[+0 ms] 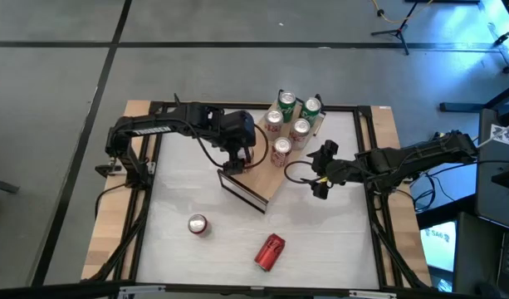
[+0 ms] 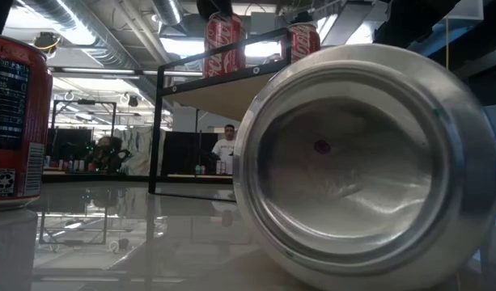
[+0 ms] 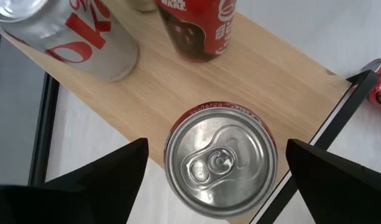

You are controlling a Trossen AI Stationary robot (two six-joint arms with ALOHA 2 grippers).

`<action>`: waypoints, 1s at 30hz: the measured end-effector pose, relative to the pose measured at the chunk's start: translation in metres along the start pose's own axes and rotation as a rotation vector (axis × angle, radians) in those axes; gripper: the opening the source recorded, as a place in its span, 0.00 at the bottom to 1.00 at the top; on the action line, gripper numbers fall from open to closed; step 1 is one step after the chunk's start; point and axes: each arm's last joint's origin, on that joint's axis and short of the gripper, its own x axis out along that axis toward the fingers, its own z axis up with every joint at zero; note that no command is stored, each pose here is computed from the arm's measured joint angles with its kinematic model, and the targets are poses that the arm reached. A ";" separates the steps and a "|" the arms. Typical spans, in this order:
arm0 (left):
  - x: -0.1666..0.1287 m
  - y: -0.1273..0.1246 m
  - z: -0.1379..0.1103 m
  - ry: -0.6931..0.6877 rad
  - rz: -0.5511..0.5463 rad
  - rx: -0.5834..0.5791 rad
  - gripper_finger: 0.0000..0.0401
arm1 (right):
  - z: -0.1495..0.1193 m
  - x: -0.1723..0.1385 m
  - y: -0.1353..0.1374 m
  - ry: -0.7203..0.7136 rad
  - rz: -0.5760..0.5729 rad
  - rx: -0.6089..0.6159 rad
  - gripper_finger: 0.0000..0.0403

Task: Place canned beverage on shelf
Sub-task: Put the red-white soda can on the shelf aligned with the other red-white soda can

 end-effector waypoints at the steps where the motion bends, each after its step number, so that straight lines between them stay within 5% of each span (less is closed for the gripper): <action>1: 0.000 0.000 0.000 -0.003 0.000 0.000 0.92 | 0.000 0.000 0.000 0.000 0.000 0.000 0.96; 17: -0.028 0.002 -0.005 -0.085 0.001 -0.007 0.92 | 0.000 0.000 0.000 0.001 0.000 -0.001 0.96; 23: -0.075 0.008 -0.020 -0.156 0.040 -0.069 0.92 | 0.000 0.000 0.000 0.000 0.000 0.000 0.96; 30: -0.134 0.006 -0.069 -0.179 0.115 -0.271 0.92 | 0.000 0.000 0.000 0.000 0.000 0.000 0.96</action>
